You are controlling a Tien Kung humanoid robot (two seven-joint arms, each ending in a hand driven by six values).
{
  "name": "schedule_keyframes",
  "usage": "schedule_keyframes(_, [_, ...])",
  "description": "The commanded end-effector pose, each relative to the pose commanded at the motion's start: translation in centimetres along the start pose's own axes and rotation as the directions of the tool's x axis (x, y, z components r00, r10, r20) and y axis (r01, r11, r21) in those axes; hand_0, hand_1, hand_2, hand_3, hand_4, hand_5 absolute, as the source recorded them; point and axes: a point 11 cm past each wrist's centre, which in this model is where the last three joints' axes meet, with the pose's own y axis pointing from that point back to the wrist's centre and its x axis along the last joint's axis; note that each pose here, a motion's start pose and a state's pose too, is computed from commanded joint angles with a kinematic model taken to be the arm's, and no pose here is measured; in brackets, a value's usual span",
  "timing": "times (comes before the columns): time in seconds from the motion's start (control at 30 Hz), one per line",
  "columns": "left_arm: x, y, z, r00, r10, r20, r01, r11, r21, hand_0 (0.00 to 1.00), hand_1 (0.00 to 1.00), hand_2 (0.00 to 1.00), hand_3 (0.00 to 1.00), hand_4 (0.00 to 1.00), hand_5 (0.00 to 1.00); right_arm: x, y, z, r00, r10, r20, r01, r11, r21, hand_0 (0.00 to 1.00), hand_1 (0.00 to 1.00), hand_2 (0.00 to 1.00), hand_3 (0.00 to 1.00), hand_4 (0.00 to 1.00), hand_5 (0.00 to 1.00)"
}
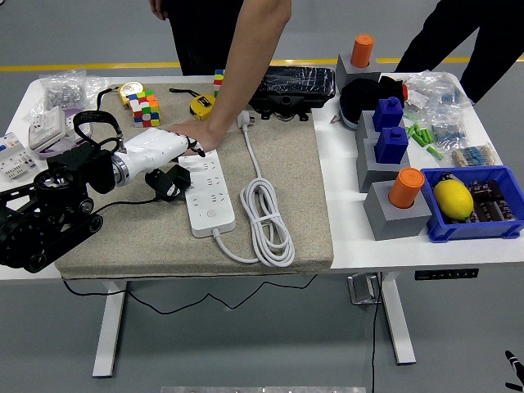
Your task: Pick up the plug,place it near the board,insert it into the board,press the button
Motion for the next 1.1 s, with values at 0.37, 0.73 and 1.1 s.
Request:
schedule_keyframes(0.37, [1.2,0.8,2.4,0.989,0.022,-0.149,-0.035,0.996,-0.085,0.721,0.841,0.868,0.852,0.998,0.508,0.0,0.0,-0.4,1.000,-0.001,0.002,0.000,1.000,0.006,0.807,0.753,0.730,0.790,0.998,0.985])
schedule_keyframes(0.73, [3.7,3.3,3.8,0.759,0.285,-0.585,-0.380,0.924,-0.043,0.808,0.934,0.998,0.998,0.998,0.818,-0.5,0.0,0.0,1.000,-0.009,0.006,0.008,1.000,0.003,0.805,0.753,0.729,0.787,0.998,0.980])
schedule_keyframes(1.1, [2.2,5.6,0.8,0.666,0.431,-0.609,-0.428,0.889,0.161,0.714,0.844,0.951,0.998,0.993,0.603,-0.7,0.0,0.1,1.000,-0.012,0.005,0.012,1.000,0.001,0.805,0.754,0.729,0.787,0.998,0.979])
